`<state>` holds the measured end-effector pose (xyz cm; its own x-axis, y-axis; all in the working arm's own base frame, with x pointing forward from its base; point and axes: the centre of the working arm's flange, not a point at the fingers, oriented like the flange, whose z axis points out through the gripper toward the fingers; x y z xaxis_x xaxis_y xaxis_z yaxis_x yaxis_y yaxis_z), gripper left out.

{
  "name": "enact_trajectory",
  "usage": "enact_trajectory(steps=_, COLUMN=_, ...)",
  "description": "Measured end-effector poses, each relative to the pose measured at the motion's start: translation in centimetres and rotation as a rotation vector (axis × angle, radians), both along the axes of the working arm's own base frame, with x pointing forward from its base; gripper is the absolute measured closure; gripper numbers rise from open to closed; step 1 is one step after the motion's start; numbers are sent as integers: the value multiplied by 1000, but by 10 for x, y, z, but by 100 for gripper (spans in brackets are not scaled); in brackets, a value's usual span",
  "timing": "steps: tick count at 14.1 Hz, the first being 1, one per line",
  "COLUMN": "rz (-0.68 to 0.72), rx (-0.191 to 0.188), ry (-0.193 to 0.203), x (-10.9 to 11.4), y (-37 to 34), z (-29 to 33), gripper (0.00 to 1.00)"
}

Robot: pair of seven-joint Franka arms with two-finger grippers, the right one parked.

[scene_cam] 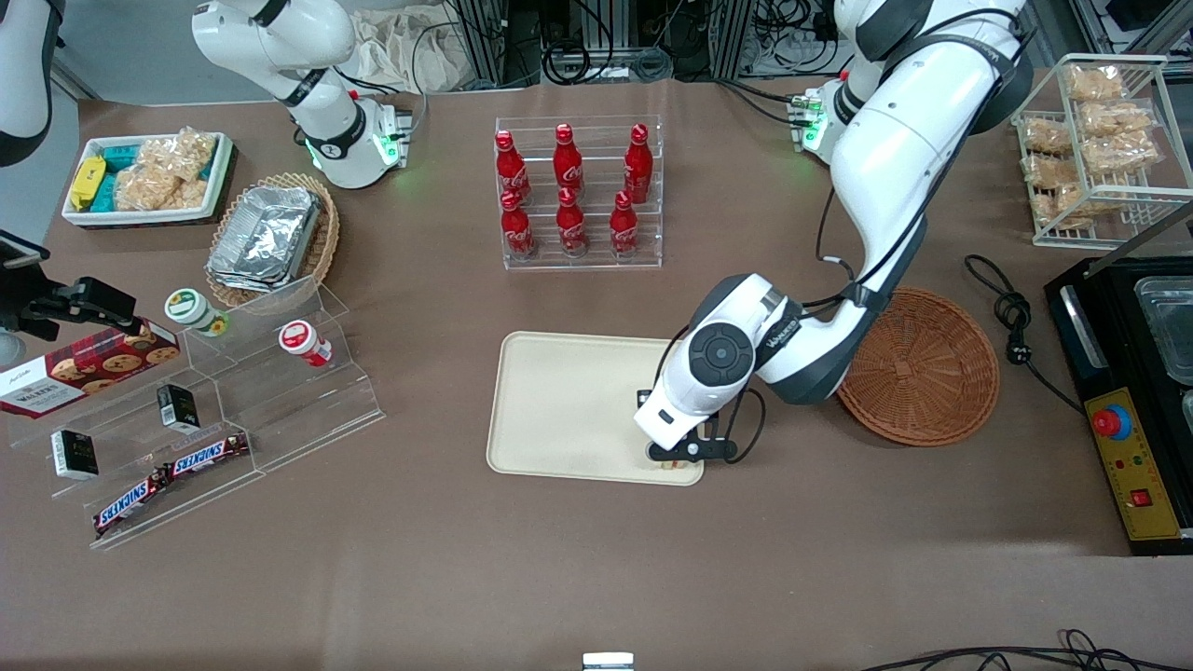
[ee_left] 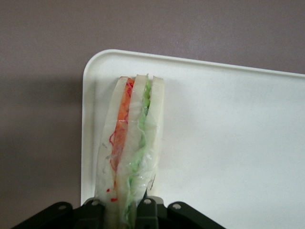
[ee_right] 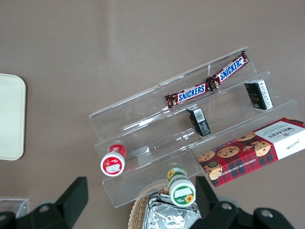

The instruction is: Place sandwich from basket to tray

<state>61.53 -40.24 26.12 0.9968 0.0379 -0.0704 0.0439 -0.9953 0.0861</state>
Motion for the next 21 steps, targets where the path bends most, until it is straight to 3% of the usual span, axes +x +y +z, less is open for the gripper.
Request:
enact_trajectory(steps=2, rz=29, rx=3, ry=3, x=1, y=1, z=-2, gripper=78)
enact_trajectory(steps=10, rz=42, rx=18, ry=-19, x=4, y=3, z=2, gripper=1)
enact_trajectory(steps=12, rz=51, rx=21, ry=-33, x=10, y=7, z=19, gripper=0)
enact_trajectory(steps=14, rz=57, rx=51, ry=-38, x=11, y=15, z=52, gripper=0)
enact_trajectory(steps=19, rz=129, rx=213, ry=-5, x=2, y=85, z=178, gripper=0)
enact_trajectory(steps=21, rz=165, rx=241, ry=21, x=-8, y=120, z=213, gripper=0)
